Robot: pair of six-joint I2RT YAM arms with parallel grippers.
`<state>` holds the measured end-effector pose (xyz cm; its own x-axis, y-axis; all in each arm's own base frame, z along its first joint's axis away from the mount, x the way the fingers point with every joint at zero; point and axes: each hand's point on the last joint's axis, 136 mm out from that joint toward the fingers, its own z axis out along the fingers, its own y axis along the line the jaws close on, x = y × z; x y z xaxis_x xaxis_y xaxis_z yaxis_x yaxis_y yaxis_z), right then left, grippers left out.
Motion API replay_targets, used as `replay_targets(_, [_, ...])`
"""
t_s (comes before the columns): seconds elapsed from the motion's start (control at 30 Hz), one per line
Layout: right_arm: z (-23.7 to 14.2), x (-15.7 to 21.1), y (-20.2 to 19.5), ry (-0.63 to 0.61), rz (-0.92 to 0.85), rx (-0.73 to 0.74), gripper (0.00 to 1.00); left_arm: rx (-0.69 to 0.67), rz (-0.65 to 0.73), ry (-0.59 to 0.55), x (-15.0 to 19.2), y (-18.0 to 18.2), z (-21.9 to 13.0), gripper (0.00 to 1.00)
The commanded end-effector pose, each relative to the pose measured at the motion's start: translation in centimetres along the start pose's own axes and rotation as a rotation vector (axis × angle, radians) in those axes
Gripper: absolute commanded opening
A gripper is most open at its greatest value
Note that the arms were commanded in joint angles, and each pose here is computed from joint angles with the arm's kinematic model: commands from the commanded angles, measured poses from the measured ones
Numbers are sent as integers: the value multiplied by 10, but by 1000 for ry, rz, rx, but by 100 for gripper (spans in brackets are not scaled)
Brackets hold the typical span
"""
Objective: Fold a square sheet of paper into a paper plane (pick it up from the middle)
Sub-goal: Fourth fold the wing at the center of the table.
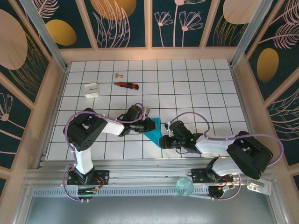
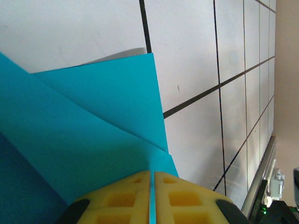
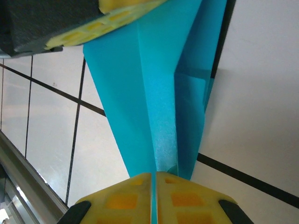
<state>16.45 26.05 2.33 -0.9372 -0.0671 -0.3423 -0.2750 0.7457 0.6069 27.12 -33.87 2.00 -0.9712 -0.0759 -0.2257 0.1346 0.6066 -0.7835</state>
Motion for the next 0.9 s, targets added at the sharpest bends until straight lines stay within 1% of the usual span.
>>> replay_targets(0.0, [2,10,-7,16,13,25,10,-75,-23,27,8,26,6,12])
replay_targets(0.33, [2,33,-19,79,-7,102,8,-82,-27,24,8,28,5,13])
replay_targets(0.67, [-2,56,-27,143,-64,189,4,-90,-28,27,9,30,6,13])
replay_targets(0.87, [-8,64,-26,154,-85,199,3,-94,-31,26,9,31,6,13])
